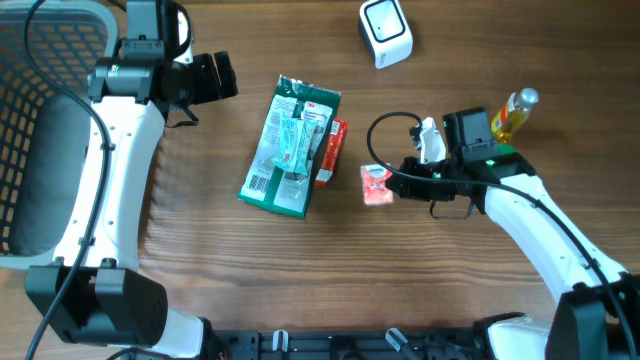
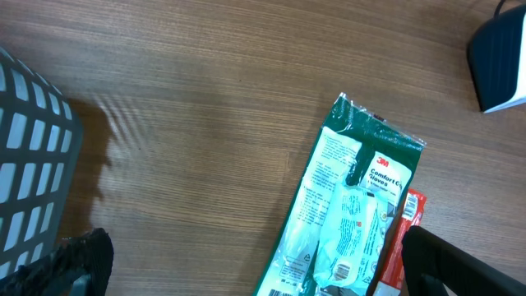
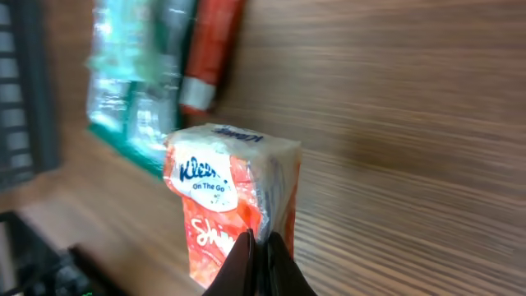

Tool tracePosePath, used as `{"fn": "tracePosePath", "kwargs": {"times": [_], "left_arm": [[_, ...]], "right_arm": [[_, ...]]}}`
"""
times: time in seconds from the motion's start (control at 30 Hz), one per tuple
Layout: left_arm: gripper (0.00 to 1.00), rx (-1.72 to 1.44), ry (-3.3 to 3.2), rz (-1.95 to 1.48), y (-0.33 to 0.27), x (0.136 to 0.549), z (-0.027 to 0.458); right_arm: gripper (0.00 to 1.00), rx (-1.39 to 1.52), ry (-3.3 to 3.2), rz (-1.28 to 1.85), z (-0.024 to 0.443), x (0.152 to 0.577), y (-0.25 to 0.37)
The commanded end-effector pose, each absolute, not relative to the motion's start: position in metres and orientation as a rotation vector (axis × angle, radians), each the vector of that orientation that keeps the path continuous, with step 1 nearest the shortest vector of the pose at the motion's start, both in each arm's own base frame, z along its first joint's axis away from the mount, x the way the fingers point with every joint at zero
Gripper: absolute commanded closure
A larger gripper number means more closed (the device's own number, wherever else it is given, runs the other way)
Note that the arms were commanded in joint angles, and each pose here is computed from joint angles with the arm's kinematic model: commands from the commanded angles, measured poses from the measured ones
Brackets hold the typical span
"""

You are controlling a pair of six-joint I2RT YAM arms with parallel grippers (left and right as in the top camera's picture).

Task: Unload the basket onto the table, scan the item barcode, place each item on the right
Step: 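Carry the tissue pack rightward and set it near the jar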

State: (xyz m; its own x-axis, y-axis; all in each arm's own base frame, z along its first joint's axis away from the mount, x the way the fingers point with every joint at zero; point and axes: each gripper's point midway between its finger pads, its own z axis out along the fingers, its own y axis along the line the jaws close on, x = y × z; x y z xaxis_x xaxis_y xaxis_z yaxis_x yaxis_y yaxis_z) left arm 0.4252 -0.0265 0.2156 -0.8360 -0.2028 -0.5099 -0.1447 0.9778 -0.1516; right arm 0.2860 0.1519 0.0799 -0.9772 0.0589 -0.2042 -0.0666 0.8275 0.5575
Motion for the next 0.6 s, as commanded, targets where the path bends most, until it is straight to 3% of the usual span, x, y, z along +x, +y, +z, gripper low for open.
{"fn": "tracePosePath", "kwargs": {"times": [0.0, 0.13, 0.23, 0.43, 0.57], "left_arm": [[0.00, -0.235, 2.580, -0.149, -0.026, 0.426, 0.214], [0.00, -0.235, 2.580, -0.149, -0.026, 0.426, 0.214], [0.00, -0.235, 2.580, -0.149, -0.026, 0.426, 0.214], [0.00, -0.234, 2.580, -0.149, -0.026, 0.426, 0.214], [0.00, -0.235, 2.580, -0.149, -0.026, 0.426, 0.214]], "right_arm": [[0.96, 0.039, 2.859, 0.527, 0.058, 0.290, 0.115], [0.96, 0.064, 2.855, 0.441, 0.064, 0.296, 0.106], [0.96, 0.065, 2.825, 0.358, 0.099, 0.314, 0.099], [0.96, 0.037, 2.699, 0.171, 0.248, 0.346, 0.080], [0.96, 0.035, 2.691, 0.025, 0.295, 0.362, 0.065]]}}
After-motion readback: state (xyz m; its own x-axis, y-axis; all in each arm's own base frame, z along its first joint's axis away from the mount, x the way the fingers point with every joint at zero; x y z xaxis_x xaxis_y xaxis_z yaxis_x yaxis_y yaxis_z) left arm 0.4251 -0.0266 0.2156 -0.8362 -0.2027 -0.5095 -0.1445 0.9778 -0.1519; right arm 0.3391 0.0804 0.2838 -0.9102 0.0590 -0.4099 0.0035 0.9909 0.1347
